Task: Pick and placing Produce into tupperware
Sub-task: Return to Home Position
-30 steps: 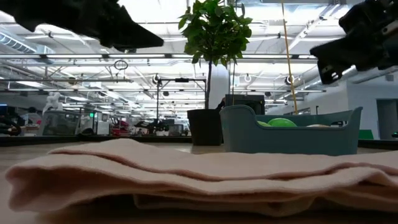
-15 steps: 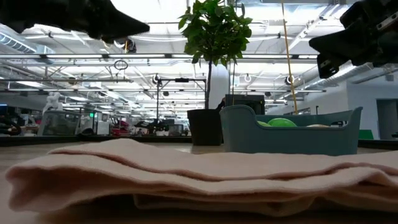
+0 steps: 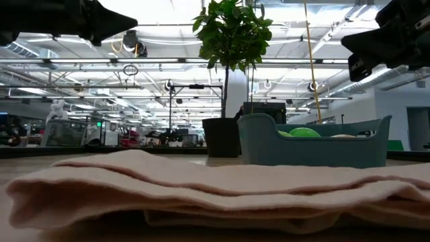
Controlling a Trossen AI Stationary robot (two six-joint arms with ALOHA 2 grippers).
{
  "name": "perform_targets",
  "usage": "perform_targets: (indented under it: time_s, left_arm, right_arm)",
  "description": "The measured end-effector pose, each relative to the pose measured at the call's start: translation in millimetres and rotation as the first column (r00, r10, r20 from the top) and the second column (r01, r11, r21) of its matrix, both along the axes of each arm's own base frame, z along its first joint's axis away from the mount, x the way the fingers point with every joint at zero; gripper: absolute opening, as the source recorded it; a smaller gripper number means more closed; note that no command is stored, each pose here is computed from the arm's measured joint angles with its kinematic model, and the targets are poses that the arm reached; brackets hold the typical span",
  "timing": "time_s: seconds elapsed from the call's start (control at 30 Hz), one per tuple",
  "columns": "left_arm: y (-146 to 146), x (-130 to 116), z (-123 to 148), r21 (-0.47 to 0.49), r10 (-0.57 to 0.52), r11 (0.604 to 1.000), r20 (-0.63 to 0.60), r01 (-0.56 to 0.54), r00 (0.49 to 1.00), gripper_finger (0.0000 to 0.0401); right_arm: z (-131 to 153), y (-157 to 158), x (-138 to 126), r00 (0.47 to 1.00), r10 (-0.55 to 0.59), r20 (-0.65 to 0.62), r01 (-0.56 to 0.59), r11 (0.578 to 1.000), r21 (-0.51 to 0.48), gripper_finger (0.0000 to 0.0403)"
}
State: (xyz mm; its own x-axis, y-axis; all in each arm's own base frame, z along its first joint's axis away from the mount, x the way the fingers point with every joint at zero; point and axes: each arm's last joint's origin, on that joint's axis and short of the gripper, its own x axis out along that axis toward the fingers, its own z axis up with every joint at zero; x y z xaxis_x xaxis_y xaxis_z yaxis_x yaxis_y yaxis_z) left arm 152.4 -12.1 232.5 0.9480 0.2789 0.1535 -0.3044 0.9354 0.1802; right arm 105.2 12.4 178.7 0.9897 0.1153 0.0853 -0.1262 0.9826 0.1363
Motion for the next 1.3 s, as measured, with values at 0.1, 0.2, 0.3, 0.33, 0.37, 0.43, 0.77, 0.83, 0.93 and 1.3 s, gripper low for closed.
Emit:
perform_targets:
  time_s: [0.1, 0.2, 0.3, 0.33, 0.37, 0.43, 0.77, 0.83, 0.93, 1.3]
  left_arm:
    - [7.1, -6.7, 0.3, -0.023, -0.017, 1.000, 0.005, 0.017, 1.000, 0.0000]
    - [10.0, -11.9, 0.9, -0.048, -0.054, 0.997, 0.012, 0.054, 0.998, 0.0000]
    - [10.2, -16.1, -1.4, -0.067, -0.062, 0.996, -0.015, 0.061, 0.998, 0.0000]
    - [10.1, -17.3, -2.5, -0.074, -0.064, 0.995, -0.027, 0.062, 0.998, 0.0000]
    - [10.1, -18.5, -3.6, -0.081, -0.065, 0.995, -0.038, 0.061, 0.997, 0.0000]
    - [9.3, -20.1, -6.4, -0.095, -0.072, 0.993, -0.066, 0.065, 0.995, 0.0000]
    - [-1.4, -27.9, -18.2, -0.087, -0.168, 0.984, -0.197, 0.153, 0.966, 0.0000]
    - [-5.6, -29.7, -17.9, -0.045, -0.242, 0.970, -0.188, 0.237, 0.952, 0.0000]
    - [-8.7, -32.8, -18.4, 0.012, -0.309, 0.949, -0.154, 0.314, 0.939, 0.0000]
    - [3.0, -44.8, -24.9, 0.002, -0.215, 0.977, -0.067, 0.215, 0.974, 0.0000]
  right_arm:
    - [1.3, -0.2, -1.7, 1.000, 0.000, 0.017, 0.000, 1.000, 0.002, 0.0000]
    - [2.0, -0.4, -2.9, 1.000, 0.000, 0.026, 0.000, 1.000, 0.005, 0.0000]
    - [1.1, -0.5, -3.9, 1.000, 0.000, 0.018, 0.000, 1.000, 0.007, 0.0000]
    - [0.7, -0.5, -4.2, 1.000, 0.000, 0.015, 0.000, 1.000, 0.008, 0.0000]
    - [0.4, -0.5, -4.4, 1.000, 0.000, 0.012, 0.000, 1.000, 0.008, 0.0000]
    - [-0.2, -0.6, -4.8, 1.000, 0.000, 0.006, 0.000, 1.000, 0.008, 0.0000]
    - [0.4, -1.0, -8.3, 1.000, 0.000, 0.021, 0.000, 1.000, 0.014, 0.0000]
    - [-0.1, -1.0, -8.6, 1.000, 0.000, 0.017, 0.000, 1.000, 0.013, 0.0000]
    - [-0.5, -1.0, -8.6, 1.000, 0.000, 0.013, 0.000, 1.000, 0.013, 0.0000]
    - [0.0, -1.1, -8.6, 1.000, 0.000, 0.018, -0.001, 1.000, 0.018, 0.0000]
